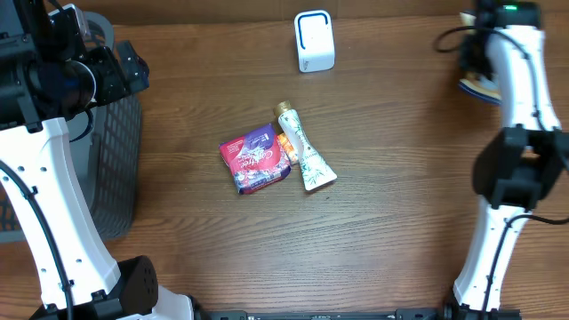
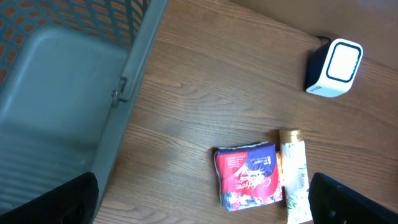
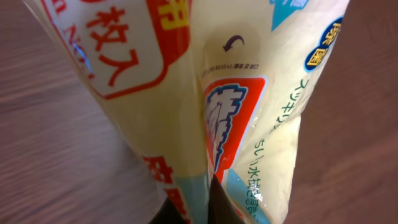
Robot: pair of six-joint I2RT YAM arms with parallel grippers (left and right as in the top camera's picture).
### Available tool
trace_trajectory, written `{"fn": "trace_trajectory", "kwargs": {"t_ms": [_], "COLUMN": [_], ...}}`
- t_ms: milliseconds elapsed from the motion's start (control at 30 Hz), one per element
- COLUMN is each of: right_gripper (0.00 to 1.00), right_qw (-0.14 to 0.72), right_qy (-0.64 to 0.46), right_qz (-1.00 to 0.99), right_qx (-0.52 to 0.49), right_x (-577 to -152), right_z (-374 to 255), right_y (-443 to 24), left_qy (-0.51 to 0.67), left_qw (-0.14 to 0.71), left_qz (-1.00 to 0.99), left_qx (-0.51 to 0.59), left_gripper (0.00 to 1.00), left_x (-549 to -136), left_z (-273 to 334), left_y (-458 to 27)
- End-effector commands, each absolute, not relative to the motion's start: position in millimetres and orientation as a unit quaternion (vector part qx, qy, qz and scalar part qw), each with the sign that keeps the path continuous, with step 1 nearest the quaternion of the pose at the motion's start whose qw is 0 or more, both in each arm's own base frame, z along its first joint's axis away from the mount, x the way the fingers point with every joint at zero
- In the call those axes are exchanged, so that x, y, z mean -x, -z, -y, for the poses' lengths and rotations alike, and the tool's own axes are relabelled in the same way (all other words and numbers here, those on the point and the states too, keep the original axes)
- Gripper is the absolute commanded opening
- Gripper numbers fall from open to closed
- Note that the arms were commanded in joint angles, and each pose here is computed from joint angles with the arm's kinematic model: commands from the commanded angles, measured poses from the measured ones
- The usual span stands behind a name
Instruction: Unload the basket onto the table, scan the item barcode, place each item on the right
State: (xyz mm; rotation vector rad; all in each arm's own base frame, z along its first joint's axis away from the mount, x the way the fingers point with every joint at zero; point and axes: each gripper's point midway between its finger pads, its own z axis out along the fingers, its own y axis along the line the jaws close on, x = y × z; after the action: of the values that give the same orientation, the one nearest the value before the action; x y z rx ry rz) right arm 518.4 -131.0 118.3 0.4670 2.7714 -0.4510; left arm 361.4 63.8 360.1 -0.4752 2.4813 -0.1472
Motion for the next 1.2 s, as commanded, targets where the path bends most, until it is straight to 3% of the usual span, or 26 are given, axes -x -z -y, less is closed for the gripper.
{"fn": "trace_trajectory", "kwargs": {"t_ms": [0,200,500,700,933,1167], "right_gripper": [0.04,0.04,0.04,0.04,0.04,0.04], "right_qw": [0.162,0.154,0.171,0.153,0.130,0.126], "right_qy": [0.131,0.129,0.134,0.133,0.065,0.059], "right_qz": [-0.947,-0.916,-0.881,-0.845,-0.770,-0.725], "right_qx": [-0.245,-0.348,-0.420,-0.495,-0.621,-0.675], "right_x": [-501,-472,-443,-413,-399,-385], "right_z": [166,233,311,356,366,377], "right_y": [-142,-140,-139,-114,-77,-73], "left_qy": [0.051,0.051,0.051,0.051,0.051,0.051], "left_qw": [0.311,0.311,0.311,0.311,0.311,0.311], "left_qz": [-0.933,-0.933,-0.933,-0.933,-0.933,-0.933], "left_qx": [0.176,0.176,0.176,0.176,0.176,0.176], "left_gripper": [1.00,1.00,1.00,1.00,1.00,1.00], "left_x": [-361,-361,-361,-361,-361,-361], "left_z": [-64,-64,-64,-64,-64,-64], "left_y": [-366,-366,-366,-366,-366,-366]}}
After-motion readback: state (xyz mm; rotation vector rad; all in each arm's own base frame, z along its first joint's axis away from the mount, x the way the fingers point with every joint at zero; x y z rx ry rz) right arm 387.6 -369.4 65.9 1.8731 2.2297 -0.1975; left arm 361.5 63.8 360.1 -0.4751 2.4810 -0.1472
